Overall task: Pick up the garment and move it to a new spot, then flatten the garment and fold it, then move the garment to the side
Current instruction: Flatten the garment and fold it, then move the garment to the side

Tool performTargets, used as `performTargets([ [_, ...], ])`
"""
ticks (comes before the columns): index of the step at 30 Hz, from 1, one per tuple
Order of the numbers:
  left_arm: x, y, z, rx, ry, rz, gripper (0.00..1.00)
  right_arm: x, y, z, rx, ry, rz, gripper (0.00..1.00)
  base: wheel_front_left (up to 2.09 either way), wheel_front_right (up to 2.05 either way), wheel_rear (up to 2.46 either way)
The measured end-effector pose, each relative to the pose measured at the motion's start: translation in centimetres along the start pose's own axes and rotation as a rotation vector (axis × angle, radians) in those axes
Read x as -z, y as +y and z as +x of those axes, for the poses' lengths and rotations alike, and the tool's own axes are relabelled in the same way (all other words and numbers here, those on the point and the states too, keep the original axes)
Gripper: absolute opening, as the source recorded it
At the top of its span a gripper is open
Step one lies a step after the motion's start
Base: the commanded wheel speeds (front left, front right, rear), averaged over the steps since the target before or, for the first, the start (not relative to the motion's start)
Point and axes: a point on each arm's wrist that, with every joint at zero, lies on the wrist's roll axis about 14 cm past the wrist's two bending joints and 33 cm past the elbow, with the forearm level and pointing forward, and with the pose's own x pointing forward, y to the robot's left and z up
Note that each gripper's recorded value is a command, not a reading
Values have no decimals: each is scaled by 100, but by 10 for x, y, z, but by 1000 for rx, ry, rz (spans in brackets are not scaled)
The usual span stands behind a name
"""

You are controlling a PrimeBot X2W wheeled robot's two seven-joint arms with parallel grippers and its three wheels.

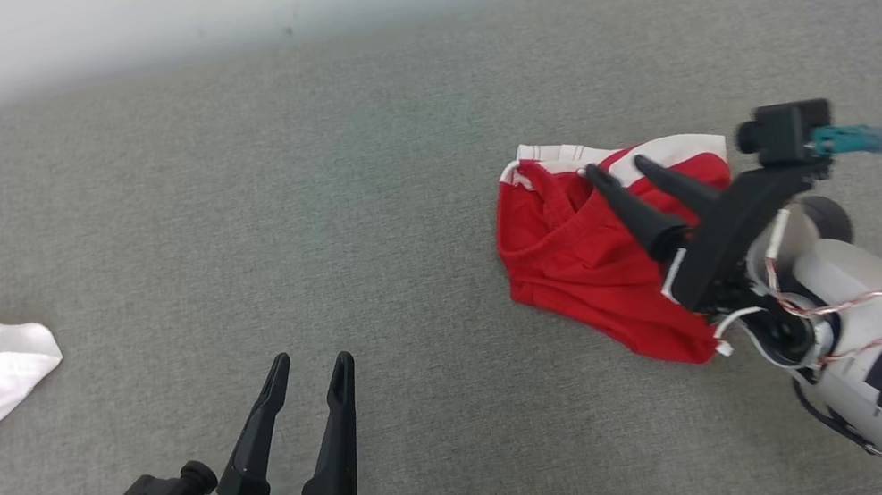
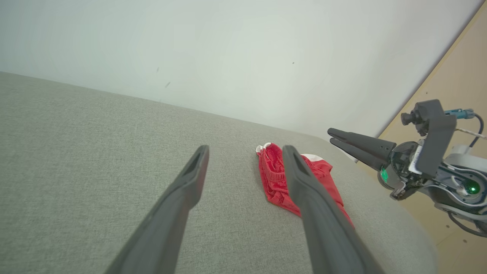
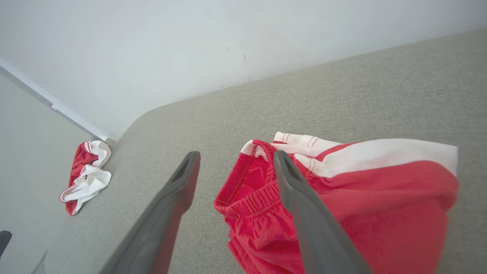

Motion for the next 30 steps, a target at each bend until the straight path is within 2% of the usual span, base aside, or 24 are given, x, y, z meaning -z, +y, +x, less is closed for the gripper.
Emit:
performTargets([
  [10,1,-11,4,31,-3,-5,100,-3,-60,-46,172,-154,58,100,0,0,0],
  [12,1,-12,3,35,-3,-9,100,0,-67,-51,196,-170,100,100,0,0,0],
  [23,10,-12,6,47,17,-16,100,24,-95,-52,295,-153,241,100,0,0,0],
  [24,11,-9,6,39,19,-16,100,31,-102,-52,317,-141,285,100,0,0,0],
  [30,12,-1,7,21,22,-7,100,55,-104,-42,329,-76,386,100,0,0,0],
])
